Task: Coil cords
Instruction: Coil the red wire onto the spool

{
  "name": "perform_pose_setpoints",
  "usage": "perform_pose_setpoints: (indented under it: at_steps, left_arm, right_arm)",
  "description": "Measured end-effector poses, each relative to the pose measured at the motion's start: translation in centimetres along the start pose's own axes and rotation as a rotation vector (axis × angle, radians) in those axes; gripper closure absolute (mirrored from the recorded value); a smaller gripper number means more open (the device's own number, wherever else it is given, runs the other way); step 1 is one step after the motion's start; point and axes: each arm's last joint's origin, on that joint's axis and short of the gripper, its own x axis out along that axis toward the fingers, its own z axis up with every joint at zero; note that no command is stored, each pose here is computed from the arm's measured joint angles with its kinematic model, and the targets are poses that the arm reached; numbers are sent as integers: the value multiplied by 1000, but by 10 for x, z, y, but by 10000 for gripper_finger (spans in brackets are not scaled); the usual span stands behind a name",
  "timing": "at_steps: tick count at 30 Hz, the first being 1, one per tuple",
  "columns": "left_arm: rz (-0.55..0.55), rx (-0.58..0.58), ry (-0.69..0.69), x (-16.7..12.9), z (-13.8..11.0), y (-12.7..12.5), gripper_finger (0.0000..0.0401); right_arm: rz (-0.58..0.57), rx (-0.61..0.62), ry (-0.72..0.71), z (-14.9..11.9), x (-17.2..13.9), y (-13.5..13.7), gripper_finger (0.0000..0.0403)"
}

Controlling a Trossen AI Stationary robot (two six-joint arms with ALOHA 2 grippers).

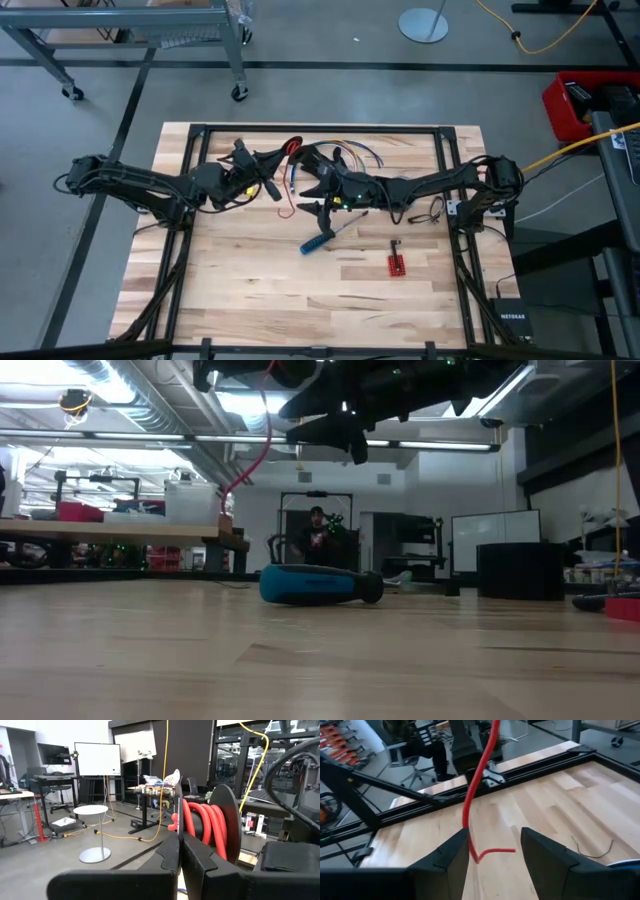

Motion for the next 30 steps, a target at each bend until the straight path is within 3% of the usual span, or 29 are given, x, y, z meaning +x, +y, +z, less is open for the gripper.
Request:
perform_pose_setpoints:
  at_steps: [11,21,30]
  left_arm:
    - [0,2,1,0,0,0,401]
    - [-6,6,7,-1,-1,-1,401]
    - [-6,6,7,-1,-1,-1,401]
  right_arm:
    - [46,-7,8,-6,2,11,221]
    - [-36,-17,22,-27,18,8,221]
    - [20,-14,0,-34,29,8,221]
